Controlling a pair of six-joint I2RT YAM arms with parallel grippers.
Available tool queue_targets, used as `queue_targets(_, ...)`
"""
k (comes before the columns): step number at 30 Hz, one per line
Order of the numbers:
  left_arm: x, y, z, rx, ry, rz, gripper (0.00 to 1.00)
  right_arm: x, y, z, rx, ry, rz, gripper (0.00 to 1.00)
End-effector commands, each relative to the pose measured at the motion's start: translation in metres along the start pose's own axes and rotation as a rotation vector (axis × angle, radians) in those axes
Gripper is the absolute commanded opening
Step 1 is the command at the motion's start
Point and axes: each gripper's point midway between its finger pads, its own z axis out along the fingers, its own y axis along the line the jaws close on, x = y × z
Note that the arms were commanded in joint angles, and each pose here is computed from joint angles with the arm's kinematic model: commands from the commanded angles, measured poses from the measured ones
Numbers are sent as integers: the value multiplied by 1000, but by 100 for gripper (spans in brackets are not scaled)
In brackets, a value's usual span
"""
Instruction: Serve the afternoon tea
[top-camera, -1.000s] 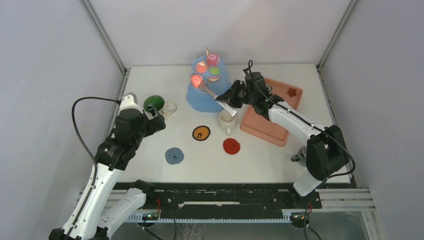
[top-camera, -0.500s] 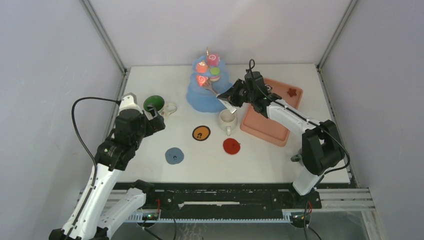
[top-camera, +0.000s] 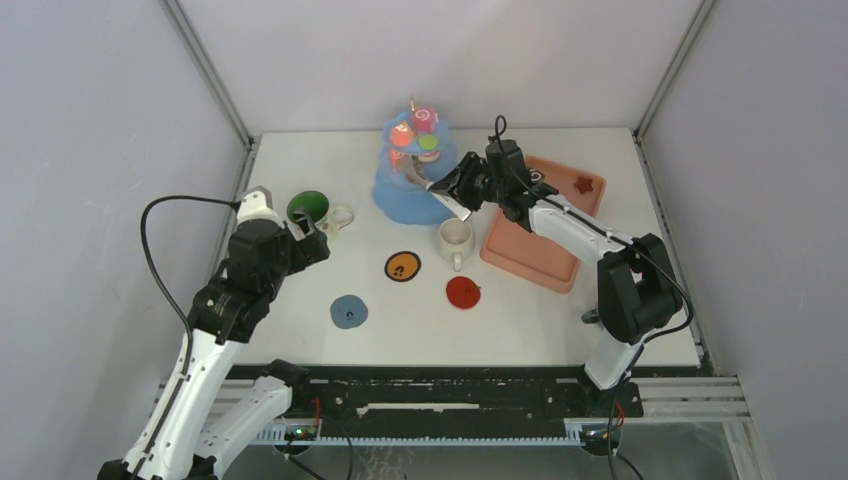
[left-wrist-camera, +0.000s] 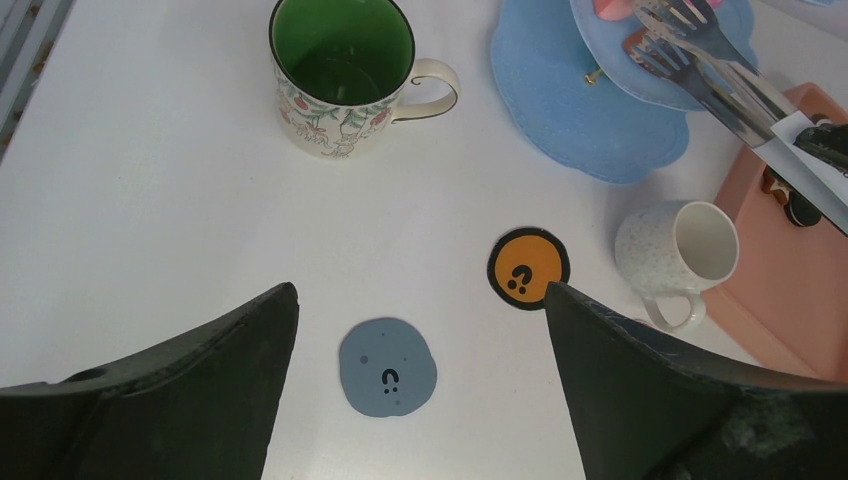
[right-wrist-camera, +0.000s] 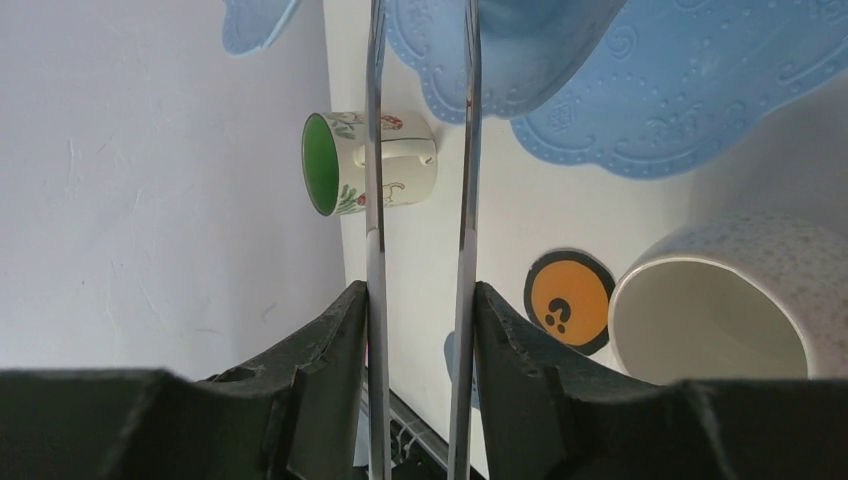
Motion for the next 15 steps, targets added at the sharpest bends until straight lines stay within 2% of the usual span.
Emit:
queue_targets(1,-4,1,1,0,-17,5,97,-12,45,-24,-113,-56,-56,48)
queue_targets(5,-5,2,0,-4,-24,7,97,-7,45,-38,-116,-49,-86,45)
queue_targets(15,-2,-2,5,9,-11,6,97,28,8,-84,-45,19,-223,21)
